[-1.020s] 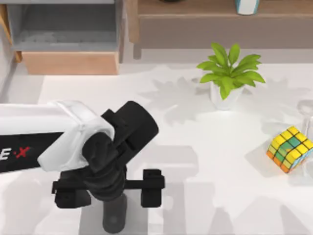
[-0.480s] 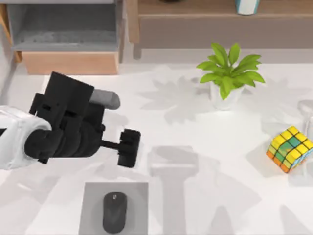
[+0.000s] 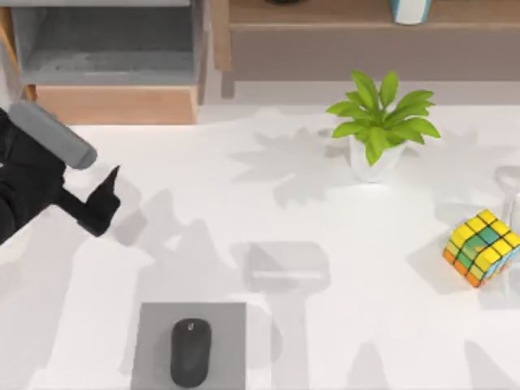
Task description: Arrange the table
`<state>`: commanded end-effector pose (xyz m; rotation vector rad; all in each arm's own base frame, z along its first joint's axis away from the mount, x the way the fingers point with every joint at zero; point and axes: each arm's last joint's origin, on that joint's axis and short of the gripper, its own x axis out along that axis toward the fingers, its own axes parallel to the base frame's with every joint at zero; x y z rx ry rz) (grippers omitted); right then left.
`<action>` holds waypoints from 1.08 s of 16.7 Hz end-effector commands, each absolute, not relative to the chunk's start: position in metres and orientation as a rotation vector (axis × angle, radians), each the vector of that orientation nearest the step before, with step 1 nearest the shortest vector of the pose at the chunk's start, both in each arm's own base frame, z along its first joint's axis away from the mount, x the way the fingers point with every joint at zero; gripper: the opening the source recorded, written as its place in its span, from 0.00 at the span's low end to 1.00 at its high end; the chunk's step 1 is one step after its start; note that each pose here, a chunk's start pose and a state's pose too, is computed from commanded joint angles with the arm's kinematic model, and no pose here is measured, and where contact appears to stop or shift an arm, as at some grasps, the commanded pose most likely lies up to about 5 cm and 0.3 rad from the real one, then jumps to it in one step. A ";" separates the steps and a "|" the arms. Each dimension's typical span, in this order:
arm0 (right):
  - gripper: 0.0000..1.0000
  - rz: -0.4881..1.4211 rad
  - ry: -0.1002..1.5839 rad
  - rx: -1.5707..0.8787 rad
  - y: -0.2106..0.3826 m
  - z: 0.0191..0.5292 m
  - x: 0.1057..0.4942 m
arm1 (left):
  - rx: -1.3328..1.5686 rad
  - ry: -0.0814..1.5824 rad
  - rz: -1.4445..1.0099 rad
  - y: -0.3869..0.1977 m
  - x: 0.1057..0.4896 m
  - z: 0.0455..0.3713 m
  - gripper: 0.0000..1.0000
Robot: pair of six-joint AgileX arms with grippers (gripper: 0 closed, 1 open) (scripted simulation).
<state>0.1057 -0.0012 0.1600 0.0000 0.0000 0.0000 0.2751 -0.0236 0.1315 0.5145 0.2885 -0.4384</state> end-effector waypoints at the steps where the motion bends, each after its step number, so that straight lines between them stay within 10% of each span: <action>1: 1.00 0.000 0.000 0.000 -0.001 0.160 0.106 | 0.606 0.224 -0.402 -0.009 0.273 0.130 1.00; 18: 1.00 0.000 0.000 0.000 -0.001 0.160 0.106 | 1.567 0.141 0.141 0.141 0.232 0.095 1.00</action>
